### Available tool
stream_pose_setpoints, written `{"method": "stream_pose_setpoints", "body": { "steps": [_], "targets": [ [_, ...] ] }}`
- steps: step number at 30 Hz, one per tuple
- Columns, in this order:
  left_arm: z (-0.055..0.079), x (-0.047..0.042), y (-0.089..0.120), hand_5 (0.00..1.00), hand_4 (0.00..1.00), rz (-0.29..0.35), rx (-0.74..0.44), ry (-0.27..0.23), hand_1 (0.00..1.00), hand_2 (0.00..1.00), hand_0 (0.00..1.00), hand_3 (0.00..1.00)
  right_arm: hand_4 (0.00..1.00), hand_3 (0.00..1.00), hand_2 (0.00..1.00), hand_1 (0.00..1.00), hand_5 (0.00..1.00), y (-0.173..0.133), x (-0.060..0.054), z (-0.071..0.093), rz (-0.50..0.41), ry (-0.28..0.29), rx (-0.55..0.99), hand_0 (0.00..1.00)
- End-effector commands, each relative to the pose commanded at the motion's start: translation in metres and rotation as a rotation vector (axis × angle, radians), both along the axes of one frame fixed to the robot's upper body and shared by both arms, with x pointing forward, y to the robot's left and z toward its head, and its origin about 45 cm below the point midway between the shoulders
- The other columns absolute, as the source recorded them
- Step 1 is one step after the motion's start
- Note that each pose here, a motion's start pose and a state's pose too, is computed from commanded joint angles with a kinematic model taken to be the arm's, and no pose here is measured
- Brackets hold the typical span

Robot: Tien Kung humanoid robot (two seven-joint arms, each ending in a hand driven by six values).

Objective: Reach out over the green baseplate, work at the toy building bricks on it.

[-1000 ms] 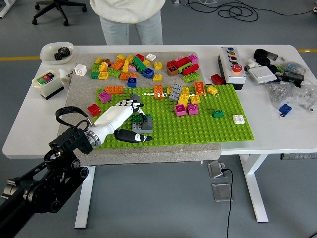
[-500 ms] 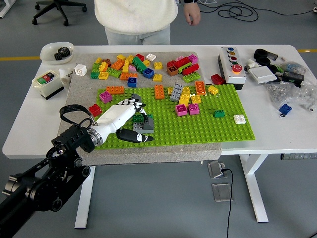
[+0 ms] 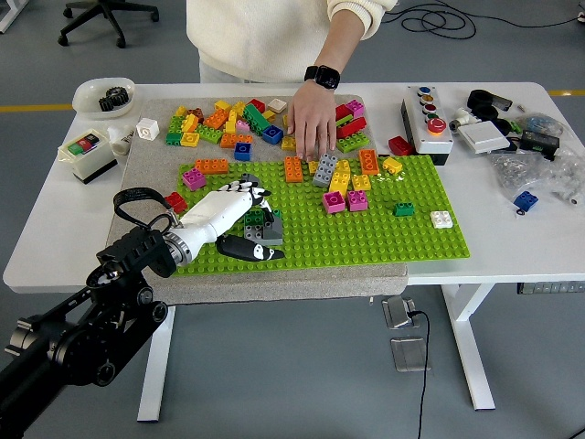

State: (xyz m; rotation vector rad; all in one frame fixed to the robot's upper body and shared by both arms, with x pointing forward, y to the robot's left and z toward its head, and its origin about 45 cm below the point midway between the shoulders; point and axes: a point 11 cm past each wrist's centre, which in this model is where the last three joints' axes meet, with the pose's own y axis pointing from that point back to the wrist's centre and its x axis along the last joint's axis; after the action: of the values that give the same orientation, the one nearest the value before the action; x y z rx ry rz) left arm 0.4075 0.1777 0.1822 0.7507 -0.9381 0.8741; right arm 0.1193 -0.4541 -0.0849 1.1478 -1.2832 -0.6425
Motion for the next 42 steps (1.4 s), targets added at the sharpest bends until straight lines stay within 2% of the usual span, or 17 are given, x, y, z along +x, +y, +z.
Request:
{"method": "stream_pose_setpoints", "body": {
  "steps": [12,21,25,26,34,42],
  "targets": [
    [0.010,0.0006,0.002,0.549,0.998,0.010,-0.068,-0.013,0.986,0.910,0.998,0.596,0.804,0.600,0.679,0.643,0.528,0.000,-0.001,0.000,-0.001,0.000,0.000,0.741],
    [0.023,0.0039,0.013,0.549,0.998,0.042,-0.097,-0.043,0.962,0.886,0.998,0.606,0.804,0.599,0.679,0.643,0.528,-0.001,-0.001,0.000,0.002,0.002,-0.002,0.740],
    [0.033,0.0051,0.020,0.549,0.998,0.056,-0.119,-0.066,0.962,0.886,0.998,0.606,0.804,0.599,0.679,0.643,0.528,0.000,-0.002,0.000,0.004,0.005,-0.001,0.740],
    [0.035,0.0051,0.021,0.555,0.998,0.057,-0.122,-0.070,0.932,0.858,0.998,0.677,0.803,0.599,0.679,0.644,0.528,0.000,-0.002,0.000,0.005,0.005,-0.001,0.741],
    [0.054,0.0051,0.028,0.558,0.998,0.069,-0.153,-0.118,0.922,0.848,0.998,0.703,0.803,0.599,0.678,0.644,0.528,-0.004,-0.001,0.001,0.006,0.004,-0.007,0.740],
    [0.062,0.0053,0.029,0.559,0.998,0.071,-0.164,-0.143,0.917,0.844,0.998,0.718,0.803,0.599,0.678,0.643,0.527,-0.007,0.000,0.003,0.001,-0.001,-0.012,0.741]
  ]
}}
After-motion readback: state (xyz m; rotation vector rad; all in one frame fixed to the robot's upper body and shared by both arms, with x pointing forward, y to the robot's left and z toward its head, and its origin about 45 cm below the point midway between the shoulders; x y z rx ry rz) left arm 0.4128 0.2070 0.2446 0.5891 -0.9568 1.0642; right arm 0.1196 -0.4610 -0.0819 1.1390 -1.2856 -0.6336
